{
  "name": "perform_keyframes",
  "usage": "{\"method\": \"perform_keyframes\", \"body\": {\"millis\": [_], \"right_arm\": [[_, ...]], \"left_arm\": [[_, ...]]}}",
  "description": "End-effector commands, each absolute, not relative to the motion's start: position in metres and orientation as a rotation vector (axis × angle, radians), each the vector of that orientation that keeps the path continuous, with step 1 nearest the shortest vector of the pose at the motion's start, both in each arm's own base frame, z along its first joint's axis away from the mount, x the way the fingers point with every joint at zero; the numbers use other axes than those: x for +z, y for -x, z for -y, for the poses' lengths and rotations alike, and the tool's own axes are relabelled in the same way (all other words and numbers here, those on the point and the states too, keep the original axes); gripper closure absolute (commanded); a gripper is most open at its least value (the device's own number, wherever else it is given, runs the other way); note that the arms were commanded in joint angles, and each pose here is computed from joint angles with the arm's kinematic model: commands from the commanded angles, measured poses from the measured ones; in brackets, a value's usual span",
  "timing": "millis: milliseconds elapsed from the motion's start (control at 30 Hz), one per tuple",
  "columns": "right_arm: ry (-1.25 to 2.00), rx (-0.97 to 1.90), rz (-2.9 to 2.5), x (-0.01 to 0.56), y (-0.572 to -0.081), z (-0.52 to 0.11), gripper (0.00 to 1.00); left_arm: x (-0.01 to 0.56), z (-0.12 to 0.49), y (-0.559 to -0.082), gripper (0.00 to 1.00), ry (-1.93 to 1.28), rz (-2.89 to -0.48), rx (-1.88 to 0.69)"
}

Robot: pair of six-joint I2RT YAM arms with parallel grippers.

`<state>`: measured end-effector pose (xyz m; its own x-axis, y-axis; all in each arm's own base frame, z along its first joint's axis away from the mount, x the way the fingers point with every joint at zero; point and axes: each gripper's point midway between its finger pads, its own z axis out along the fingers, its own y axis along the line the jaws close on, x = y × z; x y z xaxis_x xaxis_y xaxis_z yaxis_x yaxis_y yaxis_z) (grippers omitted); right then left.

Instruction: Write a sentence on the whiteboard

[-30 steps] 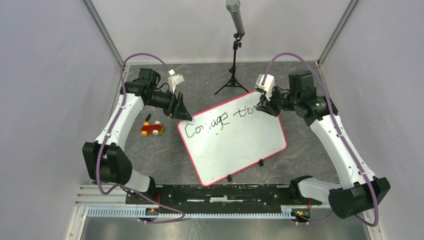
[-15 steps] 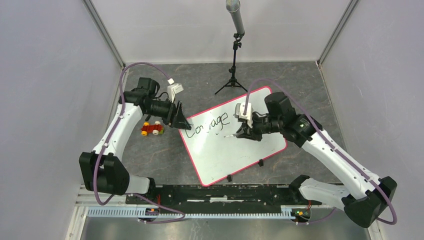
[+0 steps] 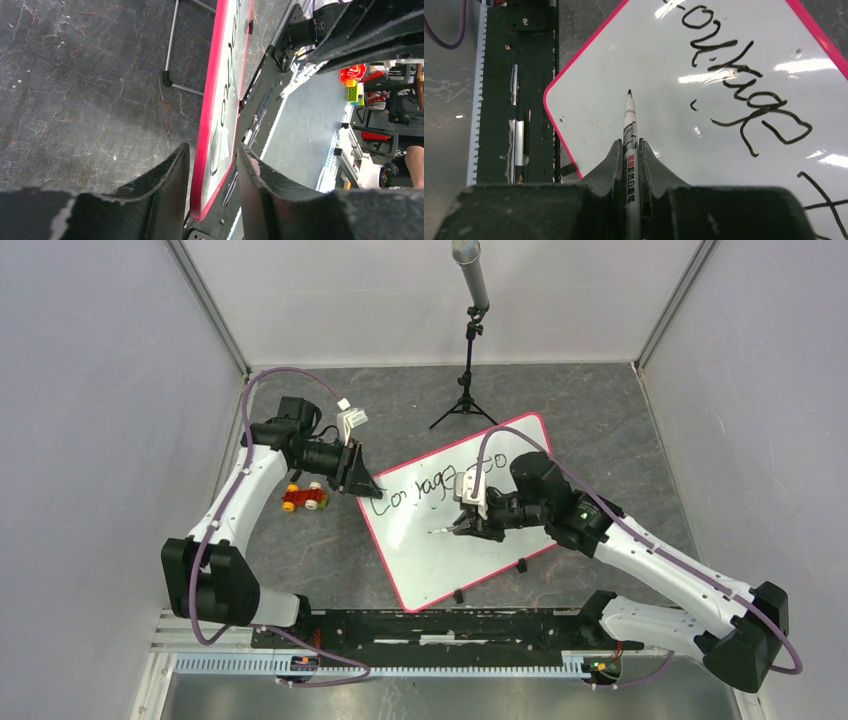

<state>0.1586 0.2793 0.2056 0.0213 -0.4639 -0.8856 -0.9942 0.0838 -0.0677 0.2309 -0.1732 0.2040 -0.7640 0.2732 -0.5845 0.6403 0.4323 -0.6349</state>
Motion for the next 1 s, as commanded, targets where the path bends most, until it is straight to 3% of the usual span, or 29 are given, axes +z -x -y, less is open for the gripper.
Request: {"method": "perform_keyframes", "body": {"millis": [0,600,967], "right_arm": [[1.465,0.808,-1.429,0.228,-0.161,-0.299,1.00],[1.561,0.856,-1.339,0.204,-0.131,-0.326,1.00],[1.580,0.864,-1.322,0.202,-0.127,-0.333,1.00]], "left_arm": [[0.210,0.178,-0.235,0.57,-0.787,-2.242,-1.309],[0.202,0.176,-0.234,0.93,-0.777,-2.257,-1.283],[0.202,0.176,-0.234,0.98,-0.761,-2.255,-1.279]]}}
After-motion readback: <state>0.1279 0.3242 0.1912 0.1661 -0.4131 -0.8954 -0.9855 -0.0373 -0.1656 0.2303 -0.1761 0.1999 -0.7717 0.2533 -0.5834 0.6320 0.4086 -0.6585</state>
